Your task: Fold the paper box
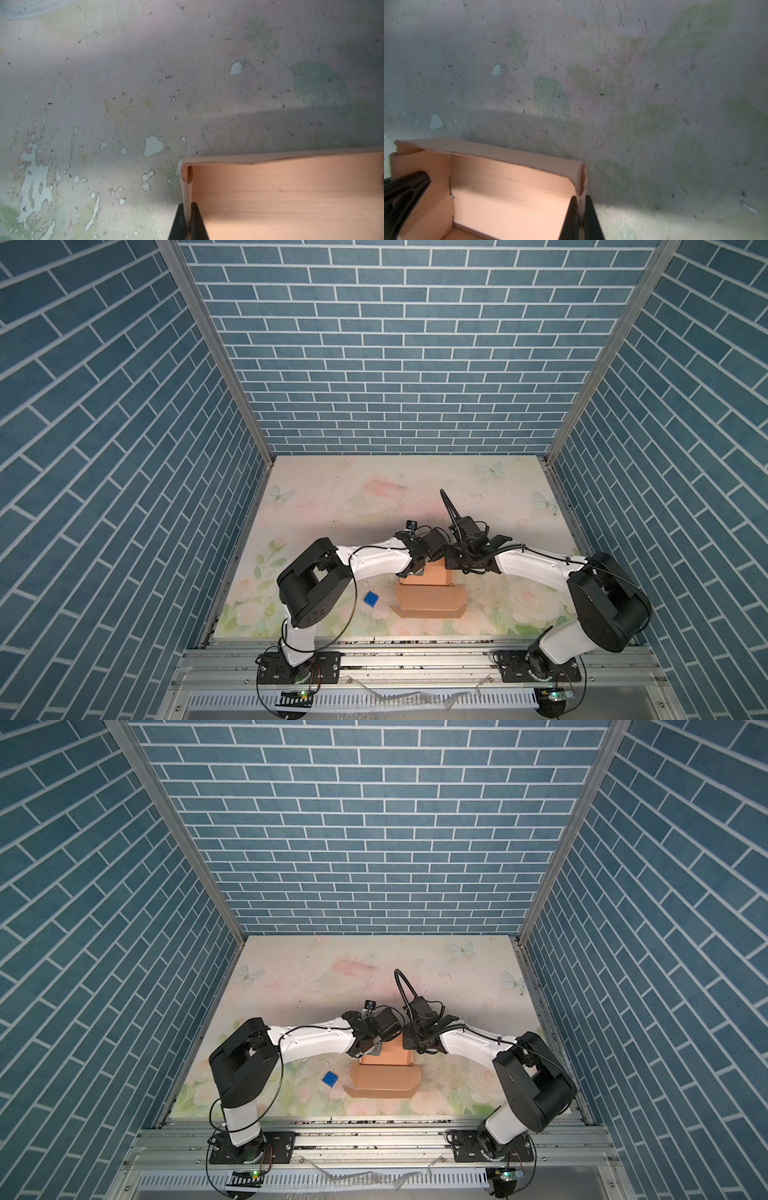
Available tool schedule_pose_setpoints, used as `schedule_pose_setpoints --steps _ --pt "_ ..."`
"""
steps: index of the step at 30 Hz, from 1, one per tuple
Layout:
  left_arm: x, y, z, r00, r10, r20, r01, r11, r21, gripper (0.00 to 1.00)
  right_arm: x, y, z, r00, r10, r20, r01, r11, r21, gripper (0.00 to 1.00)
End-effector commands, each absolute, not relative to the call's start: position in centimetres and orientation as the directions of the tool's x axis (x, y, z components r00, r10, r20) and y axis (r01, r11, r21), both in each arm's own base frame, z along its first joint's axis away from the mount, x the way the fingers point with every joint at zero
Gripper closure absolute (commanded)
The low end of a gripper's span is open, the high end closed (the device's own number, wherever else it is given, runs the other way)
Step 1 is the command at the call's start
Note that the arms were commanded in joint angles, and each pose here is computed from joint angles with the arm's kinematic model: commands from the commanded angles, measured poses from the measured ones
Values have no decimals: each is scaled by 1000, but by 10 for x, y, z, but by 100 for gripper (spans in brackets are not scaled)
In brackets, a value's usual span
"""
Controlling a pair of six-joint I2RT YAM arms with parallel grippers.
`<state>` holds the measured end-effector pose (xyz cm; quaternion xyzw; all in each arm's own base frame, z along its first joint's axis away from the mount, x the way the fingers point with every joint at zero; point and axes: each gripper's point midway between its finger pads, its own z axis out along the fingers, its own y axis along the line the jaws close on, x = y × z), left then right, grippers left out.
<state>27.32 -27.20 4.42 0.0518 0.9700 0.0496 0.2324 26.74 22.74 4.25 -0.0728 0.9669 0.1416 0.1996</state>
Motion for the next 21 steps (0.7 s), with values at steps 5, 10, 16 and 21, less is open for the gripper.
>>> schedule_pose_setpoints --steps 5,10,16,21 --pt "265 -263 60 -866 43 -498 17 998 57 100 258 218 36 -893 -105 -438 -200 964 177 100" --pt "260 -270 72 -832 20 -554 18 1000 10 100 260 225 54 -837 -107 -537 -254 945 208 100" --pt "254 -283 77 -801 16 -599 33 999 -17 100 261 229 71 -779 -104 -619 -306 924 229 100" --pt "253 -284 70 -804 15 -594 23 1000 -6 100 257 230 71 -784 -107 -611 -315 917 244 99"
